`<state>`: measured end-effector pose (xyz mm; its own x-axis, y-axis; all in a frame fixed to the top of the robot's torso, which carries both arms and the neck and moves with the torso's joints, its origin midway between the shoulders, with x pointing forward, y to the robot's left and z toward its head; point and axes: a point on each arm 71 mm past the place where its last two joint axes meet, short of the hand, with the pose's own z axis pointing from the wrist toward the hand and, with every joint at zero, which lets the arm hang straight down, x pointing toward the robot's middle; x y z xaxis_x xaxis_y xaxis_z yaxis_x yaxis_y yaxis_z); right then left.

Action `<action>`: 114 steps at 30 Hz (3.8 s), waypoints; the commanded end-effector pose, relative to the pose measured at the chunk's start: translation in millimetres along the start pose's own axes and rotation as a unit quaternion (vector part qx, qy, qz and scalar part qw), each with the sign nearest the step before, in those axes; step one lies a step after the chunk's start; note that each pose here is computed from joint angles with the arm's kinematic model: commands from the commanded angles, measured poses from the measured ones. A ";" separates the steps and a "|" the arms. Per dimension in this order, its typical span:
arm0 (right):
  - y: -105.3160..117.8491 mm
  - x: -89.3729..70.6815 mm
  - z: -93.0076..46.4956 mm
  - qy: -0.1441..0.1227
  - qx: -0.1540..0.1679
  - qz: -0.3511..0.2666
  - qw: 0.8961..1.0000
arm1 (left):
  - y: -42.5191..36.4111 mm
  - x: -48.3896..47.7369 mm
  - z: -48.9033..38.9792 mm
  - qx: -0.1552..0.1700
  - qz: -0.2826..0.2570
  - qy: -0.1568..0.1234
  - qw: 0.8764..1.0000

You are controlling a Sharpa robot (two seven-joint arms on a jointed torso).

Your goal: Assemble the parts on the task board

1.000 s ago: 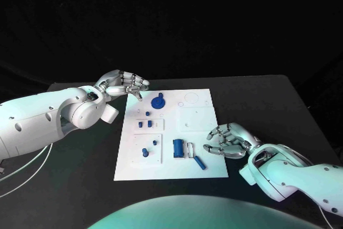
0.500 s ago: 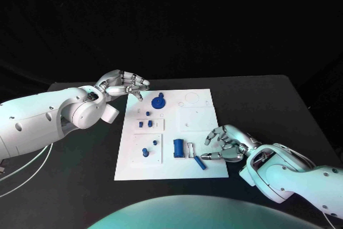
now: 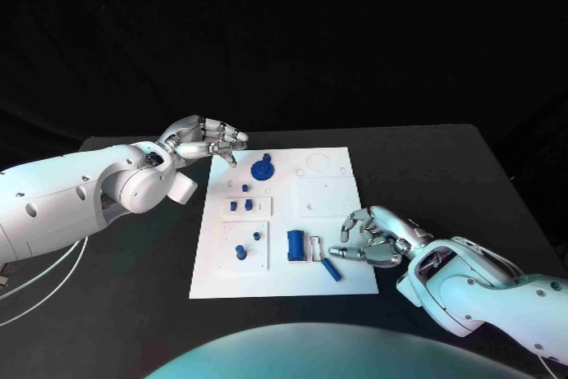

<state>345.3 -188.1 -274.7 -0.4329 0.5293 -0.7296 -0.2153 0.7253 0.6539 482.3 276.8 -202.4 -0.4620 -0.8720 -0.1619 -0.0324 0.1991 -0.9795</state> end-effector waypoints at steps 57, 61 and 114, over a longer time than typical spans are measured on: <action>-4.2 -0.8 0.2 0.004 0.004 0.015 1.000 | -1.2 1.4 0.5 0.003 -0.001 0.003 1.000; -3.2 -0.7 0.1 0.006 -0.005 0.009 1.000 | -1.1 1.4 0.5 0.003 -0.001 0.003 1.000; 12.0 24.2 1.3 0.086 0.055 -0.155 0.983 | -1.2 3.1 2.1 0.004 -0.002 0.006 1.000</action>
<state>334.6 -166.1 -283.0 -0.5060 0.2575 -0.8232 -0.2574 0.8658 0.4290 482.8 275.0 -202.7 -0.4642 -0.8710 -0.1610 -0.0326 0.1985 -0.9796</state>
